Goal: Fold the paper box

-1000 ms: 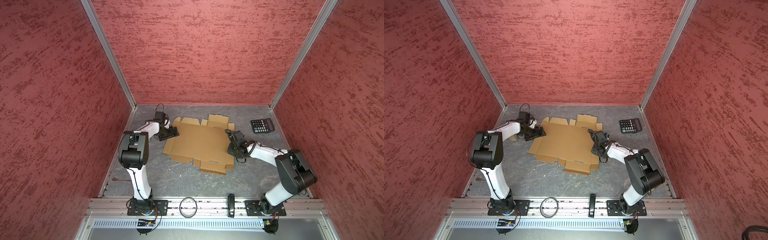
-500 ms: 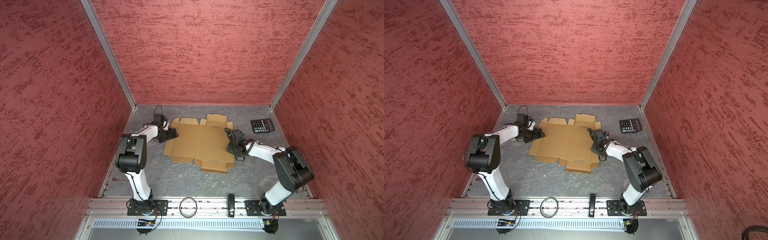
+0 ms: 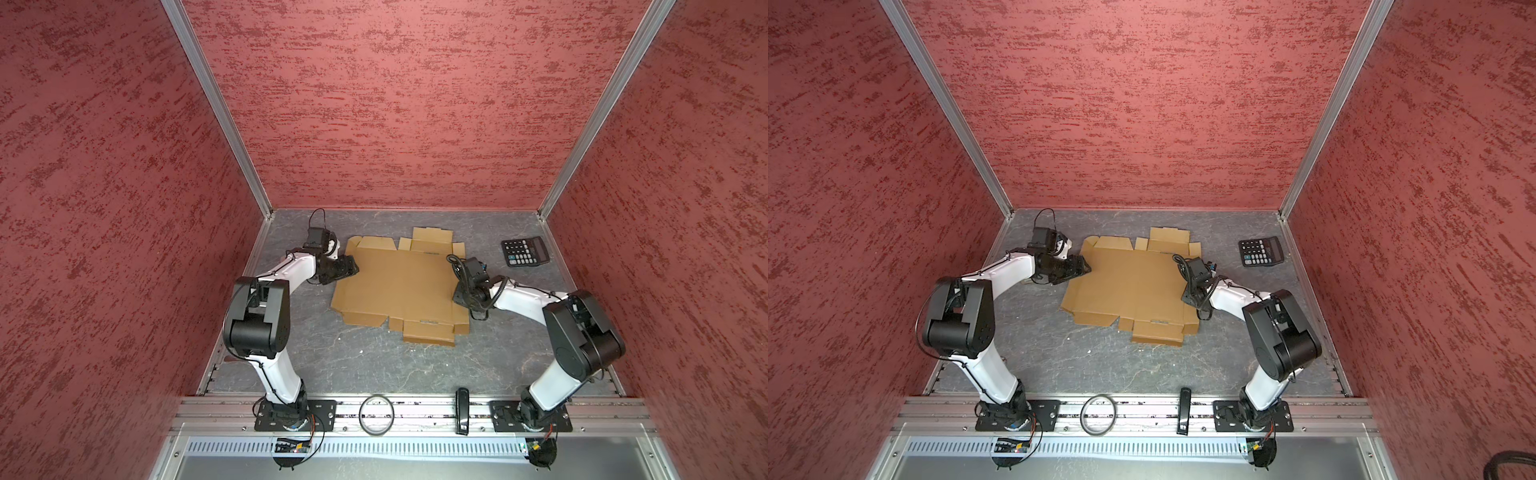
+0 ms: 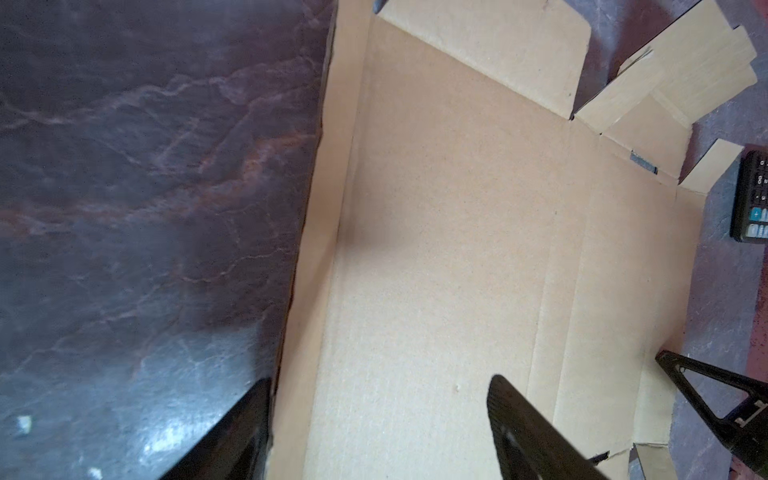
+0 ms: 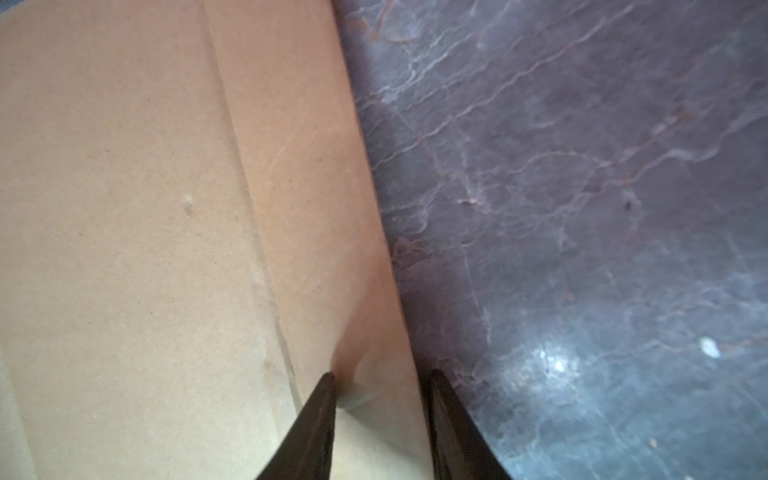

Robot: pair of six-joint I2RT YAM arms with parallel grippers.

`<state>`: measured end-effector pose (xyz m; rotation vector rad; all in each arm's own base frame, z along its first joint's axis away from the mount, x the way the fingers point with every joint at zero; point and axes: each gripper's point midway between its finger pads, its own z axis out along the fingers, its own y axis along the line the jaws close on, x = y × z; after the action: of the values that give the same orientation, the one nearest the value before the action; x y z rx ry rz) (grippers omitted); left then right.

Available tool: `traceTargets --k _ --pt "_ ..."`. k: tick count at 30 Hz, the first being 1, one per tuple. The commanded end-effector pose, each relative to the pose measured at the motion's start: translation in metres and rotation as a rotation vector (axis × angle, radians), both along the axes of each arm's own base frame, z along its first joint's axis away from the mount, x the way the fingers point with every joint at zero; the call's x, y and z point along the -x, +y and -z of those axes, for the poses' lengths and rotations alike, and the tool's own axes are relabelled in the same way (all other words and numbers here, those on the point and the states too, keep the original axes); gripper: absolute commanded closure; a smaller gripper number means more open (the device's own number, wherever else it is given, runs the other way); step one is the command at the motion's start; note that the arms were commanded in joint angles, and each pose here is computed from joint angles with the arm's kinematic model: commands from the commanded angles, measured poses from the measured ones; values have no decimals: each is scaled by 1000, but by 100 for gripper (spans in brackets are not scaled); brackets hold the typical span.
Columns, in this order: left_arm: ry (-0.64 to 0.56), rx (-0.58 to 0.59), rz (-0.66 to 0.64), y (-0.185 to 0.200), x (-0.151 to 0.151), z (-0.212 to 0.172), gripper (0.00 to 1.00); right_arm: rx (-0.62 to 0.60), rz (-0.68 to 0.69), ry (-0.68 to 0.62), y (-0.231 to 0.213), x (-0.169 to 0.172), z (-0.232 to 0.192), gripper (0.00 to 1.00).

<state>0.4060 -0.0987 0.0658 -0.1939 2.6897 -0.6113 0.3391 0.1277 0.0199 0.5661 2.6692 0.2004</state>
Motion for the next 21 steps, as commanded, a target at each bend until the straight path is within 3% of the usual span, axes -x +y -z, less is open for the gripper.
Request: traceTargets --k 1,9,21 --pt "26 11 14 -5 7 6 21 66 3 144 -13 31 29 63" --pt "43 -12 32 -12 7 13 27 65 -3 148 -12 32 31 63" --pt "102 -111 2 -2 4 32 54 87 -14 133 -14 27 22 62"
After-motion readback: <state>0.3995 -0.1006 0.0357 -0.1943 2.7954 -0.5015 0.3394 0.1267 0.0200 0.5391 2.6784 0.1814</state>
